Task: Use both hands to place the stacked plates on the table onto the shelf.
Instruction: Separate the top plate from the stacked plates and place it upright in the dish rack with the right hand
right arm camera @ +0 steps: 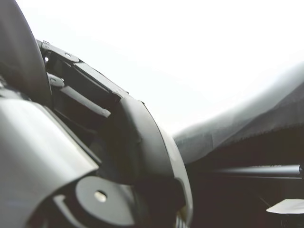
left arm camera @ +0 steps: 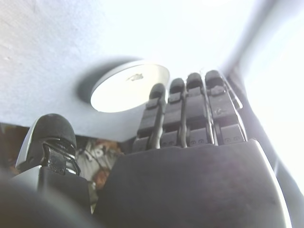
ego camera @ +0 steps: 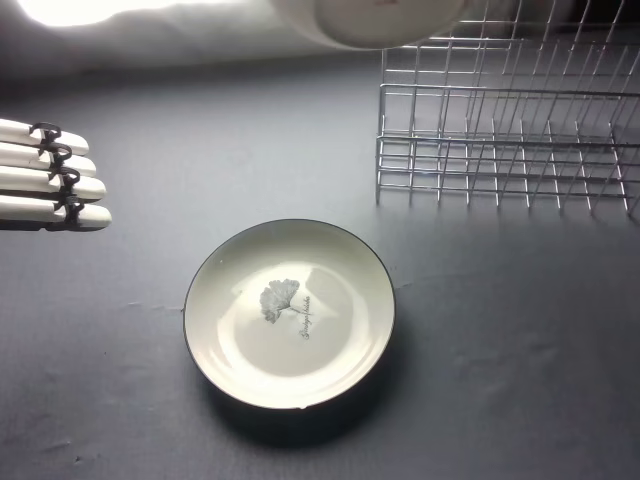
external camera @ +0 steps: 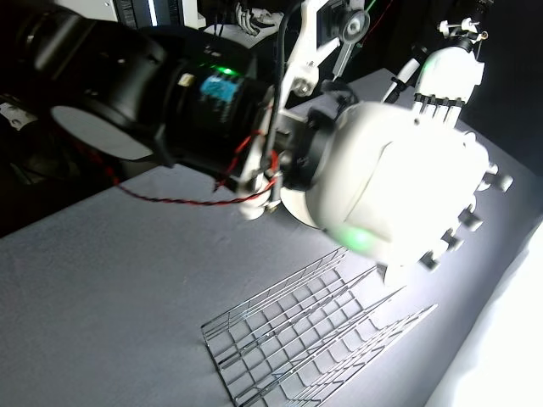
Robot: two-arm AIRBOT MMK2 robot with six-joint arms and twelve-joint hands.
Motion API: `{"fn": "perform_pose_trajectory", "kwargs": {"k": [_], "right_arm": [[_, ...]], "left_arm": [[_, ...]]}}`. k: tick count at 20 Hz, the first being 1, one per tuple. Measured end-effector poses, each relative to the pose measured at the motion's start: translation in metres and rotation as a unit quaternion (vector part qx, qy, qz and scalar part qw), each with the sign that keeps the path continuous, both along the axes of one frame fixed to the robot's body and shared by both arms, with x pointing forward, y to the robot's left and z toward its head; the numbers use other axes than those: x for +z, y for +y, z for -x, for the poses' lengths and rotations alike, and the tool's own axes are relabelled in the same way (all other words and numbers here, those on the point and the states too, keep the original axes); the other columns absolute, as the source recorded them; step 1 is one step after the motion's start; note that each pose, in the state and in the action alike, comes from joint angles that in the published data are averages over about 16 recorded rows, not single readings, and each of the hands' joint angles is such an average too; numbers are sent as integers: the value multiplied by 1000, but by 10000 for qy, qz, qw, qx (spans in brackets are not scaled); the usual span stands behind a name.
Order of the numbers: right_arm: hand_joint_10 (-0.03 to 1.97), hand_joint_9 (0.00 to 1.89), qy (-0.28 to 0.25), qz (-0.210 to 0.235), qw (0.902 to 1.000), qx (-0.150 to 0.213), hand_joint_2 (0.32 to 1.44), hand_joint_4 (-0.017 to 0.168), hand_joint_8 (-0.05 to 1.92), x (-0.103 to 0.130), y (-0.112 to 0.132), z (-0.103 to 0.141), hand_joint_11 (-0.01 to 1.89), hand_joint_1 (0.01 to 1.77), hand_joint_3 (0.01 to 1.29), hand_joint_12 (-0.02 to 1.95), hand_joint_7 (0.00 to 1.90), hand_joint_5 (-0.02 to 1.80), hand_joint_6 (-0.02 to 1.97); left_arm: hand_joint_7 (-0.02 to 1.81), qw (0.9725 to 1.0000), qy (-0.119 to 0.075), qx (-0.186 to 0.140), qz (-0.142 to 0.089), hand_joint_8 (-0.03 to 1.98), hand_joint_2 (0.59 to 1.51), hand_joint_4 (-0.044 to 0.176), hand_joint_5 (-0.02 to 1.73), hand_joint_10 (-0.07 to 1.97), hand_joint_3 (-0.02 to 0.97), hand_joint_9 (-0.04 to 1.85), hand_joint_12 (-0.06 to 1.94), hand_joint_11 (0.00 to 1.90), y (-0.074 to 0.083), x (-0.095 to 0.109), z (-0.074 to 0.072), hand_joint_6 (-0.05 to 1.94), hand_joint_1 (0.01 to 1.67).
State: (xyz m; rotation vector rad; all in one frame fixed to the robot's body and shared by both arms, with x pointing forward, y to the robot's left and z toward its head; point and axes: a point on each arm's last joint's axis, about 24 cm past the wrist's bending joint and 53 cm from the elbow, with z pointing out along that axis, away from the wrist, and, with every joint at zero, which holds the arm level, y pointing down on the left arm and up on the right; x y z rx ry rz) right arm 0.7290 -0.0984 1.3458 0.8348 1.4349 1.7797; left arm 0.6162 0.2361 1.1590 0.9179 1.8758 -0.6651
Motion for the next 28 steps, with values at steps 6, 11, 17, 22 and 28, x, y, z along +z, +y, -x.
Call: {"fn": "perform_pose_trajectory", "kwargs": {"k": [6,11,17,22,28], "right_arm": [[972,1016,72,116,9997,-203,978,-8,697,-12,-25,0,820,1395,14,1061,1136,1037,712],[985,1016,131,222,9990,-356,979,-8,709,-24,-42,-1,816,1396,14,1071,1130,1031,712],[969,1033,184,317,9977,-573,980,-8,679,-37,-62,-7,834,1396,14,1049,1144,1027,703],[989,1026,231,423,9960,-758,980,-9,674,-52,-79,-13,826,1393,13,1060,1150,1022,696],[1011,1008,264,563,9934,-962,983,-9,683,-69,-97,-19,810,1389,13,1072,1148,1019,701]], "left_arm": [[13,10000,21,-16,-6,8,1180,2,21,5,9,18,12,14,-1,-1,1,19,22],[13,10000,57,-31,-17,8,1181,2,21,5,9,18,12,15,-2,-4,3,19,22],[14,9998,154,-109,-2,8,1182,2,21,5,9,18,12,14,-8,-9,9,19,22],[17,9993,258,-275,66,8,1182,2,21,5,9,17,12,14,-20,-13,17,19,22],[20,9969,407,-638,226,7,1182,2,20,5,9,17,12,14,-39,-15,29,19,22]]}}
